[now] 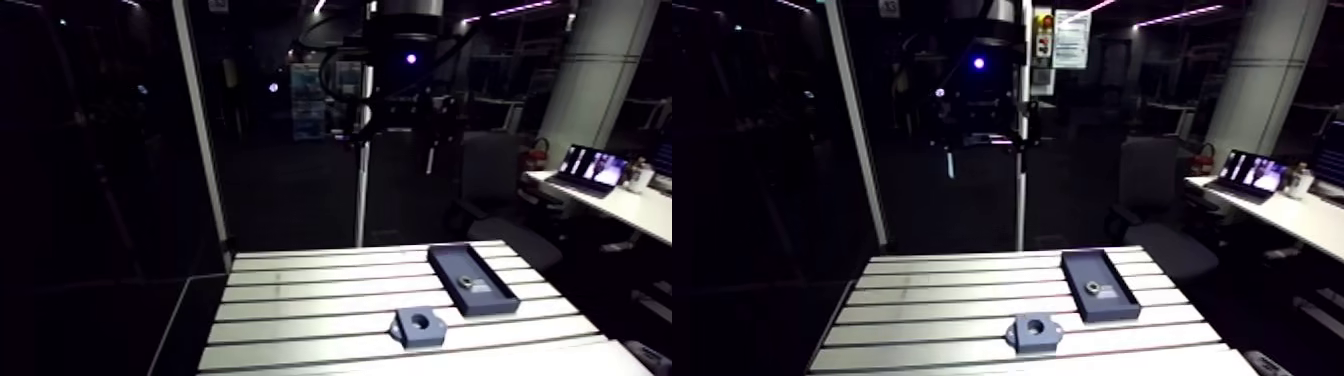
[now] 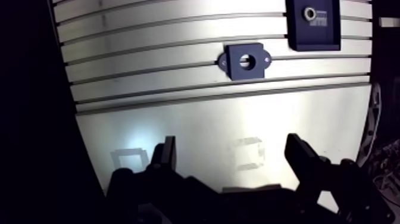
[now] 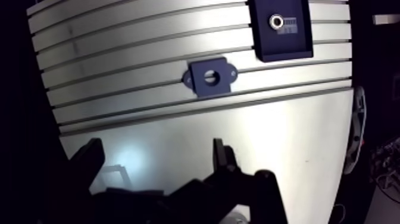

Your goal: Pick up the bearing and press it into the housing until flush.

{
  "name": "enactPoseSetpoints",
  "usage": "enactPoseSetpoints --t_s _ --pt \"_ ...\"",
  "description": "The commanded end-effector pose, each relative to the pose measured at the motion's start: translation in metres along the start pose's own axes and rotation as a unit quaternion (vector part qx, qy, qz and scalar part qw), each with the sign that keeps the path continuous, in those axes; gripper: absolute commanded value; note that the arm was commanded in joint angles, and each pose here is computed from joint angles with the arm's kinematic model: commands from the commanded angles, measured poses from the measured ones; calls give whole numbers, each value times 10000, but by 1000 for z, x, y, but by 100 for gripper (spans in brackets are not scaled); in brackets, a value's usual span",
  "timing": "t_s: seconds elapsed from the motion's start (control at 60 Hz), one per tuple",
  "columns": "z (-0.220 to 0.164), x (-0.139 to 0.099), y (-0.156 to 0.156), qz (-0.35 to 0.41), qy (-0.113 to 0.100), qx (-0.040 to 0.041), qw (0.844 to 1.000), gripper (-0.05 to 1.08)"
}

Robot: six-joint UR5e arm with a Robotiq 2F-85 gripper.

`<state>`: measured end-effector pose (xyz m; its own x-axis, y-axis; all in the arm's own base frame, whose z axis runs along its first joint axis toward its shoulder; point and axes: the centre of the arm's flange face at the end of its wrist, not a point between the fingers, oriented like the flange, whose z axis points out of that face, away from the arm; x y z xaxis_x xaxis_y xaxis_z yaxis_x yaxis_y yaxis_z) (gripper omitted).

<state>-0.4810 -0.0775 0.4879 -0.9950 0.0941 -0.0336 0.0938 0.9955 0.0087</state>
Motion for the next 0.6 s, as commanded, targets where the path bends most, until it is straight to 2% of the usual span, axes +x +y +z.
enactPoseSetpoints --t_s 0.017,0.317,0.433,0.55,0.583,0.6 --pt "2 -13 -8 -122 -36 51 9999 1" --pt "1 -11 -2 -69 15 28 10000 1" --pt "2 -8 3 -283 39 -15 9996 1" --pt "1 3 31 -361 192 -47 9992 1" --pt "1 13 53 -313 295 -64 9991 1" --pt "1 13 53 -313 295 -64 9991 1"
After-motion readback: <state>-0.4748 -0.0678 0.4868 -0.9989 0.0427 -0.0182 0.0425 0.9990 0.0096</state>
